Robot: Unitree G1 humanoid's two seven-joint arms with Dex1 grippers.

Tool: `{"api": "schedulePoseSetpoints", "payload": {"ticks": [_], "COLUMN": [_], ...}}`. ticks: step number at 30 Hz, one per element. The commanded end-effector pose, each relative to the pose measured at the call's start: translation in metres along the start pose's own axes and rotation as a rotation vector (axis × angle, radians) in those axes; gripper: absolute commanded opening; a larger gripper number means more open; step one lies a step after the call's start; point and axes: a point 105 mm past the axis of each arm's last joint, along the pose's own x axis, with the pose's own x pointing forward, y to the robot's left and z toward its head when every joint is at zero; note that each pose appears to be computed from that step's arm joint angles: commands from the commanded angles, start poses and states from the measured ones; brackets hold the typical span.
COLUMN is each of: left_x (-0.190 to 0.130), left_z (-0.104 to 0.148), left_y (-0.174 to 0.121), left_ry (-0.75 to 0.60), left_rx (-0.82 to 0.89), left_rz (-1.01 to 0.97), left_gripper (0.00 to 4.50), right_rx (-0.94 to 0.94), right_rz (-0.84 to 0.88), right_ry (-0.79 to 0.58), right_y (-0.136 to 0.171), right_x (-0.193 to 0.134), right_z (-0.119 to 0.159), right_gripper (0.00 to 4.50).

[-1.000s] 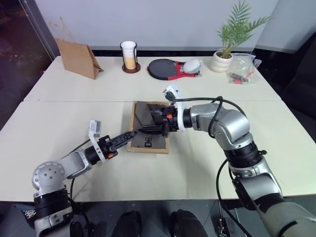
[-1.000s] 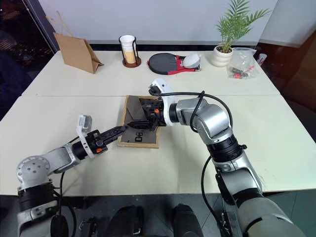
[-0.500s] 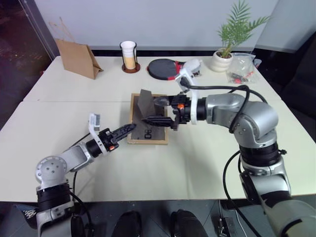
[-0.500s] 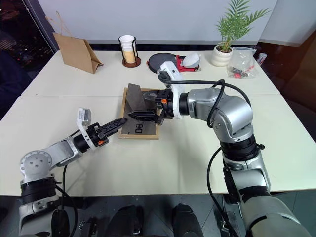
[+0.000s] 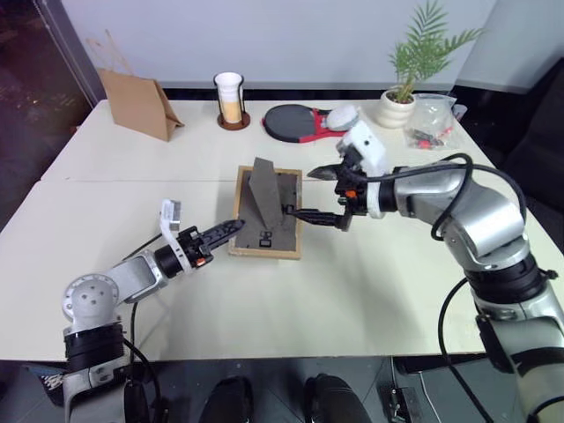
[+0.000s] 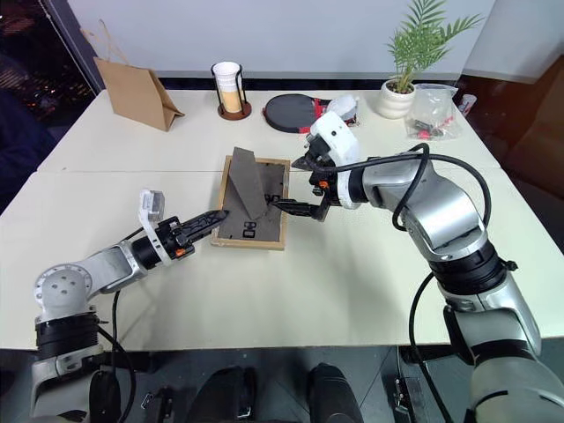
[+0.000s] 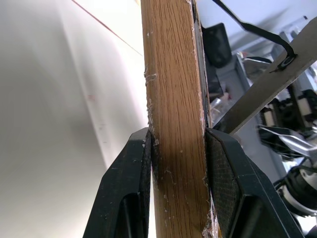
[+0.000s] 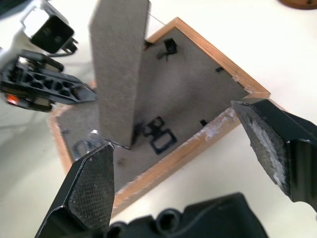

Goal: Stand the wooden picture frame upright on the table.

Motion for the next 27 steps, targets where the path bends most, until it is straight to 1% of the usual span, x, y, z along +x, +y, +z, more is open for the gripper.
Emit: {"api": "schedulePoseSetpoints", "payload": {"ticks": [1,4,5,6,7,8,10,12,15,19,23,27], "left_x": [0.0,0.0,-0.001,-0.002,-0.003,-0.003,-0.004,-0.006,-0.011,-0.014,-0.017,-0.02], "left_z": [0.006,0.006,0.003,0.0,-0.002,-0.004,-0.006,-0.005,-0.005,-0.006,-0.006,-0.005], "left_y": [-0.015,-0.016,-0.021,-0.026,-0.029,-0.033,-0.036,-0.037,-0.035,-0.035,-0.03,-0.021], "left_ry": [-0.015,-0.015,-0.011,-0.006,-0.002,0.003,0.007,0.006,-0.003,-0.008,-0.006,-0.003], "left_rx": [0.039,0.038,0.017,0.003,-0.005,-0.007,-0.009,-0.008,-0.02,-0.032,-0.053,-0.067], "left_rz": [-0.056,-0.055,-0.072,-0.085,-0.093,-0.097,-0.095,-0.082,-0.067,-0.065,-0.063,-0.06], "left_gripper": [1.05,1.05,1.05,1.05,1.05,1.05,1.05,1.05,1.05,1.05,1.05,1.05], "right_rx": [-0.05,-0.052,-0.503,-0.887,-1.158,-1.295,-1.326,-1.306,-1.354,-1.455,-1.484,-1.49], "right_rz": [-0.007,-0.007,-0.337,-0.423,-0.397,-0.358,-0.372,-0.398,-0.418,-0.38,-0.301,-0.264], "right_ry": [-0.032,-0.032,-0.008,0.007,-0.006,-0.041,-0.102,-0.144,-0.167,-0.206,-0.242,-0.27], "right_y": [-0.001,-0.001,-0.044,-0.048,-0.038,-0.029,-0.032,-0.041,-0.048,-0.04,-0.023,-0.015], "right_x": [-0.003,-0.003,-0.017,-0.023,-0.022,-0.02,-0.019,-0.022,-0.027,-0.026,-0.008,0.011], "right_z": [0.01,0.01,0.009,0.007,-0.001,-0.01,-0.011,-0.006,-0.001,-0.002,-0.015,-0.021], "right_gripper": [4.45,4.45,4.45,4.45,4.45,4.45,4.45,4.45,4.45,4.45,4.45,4.45]}}
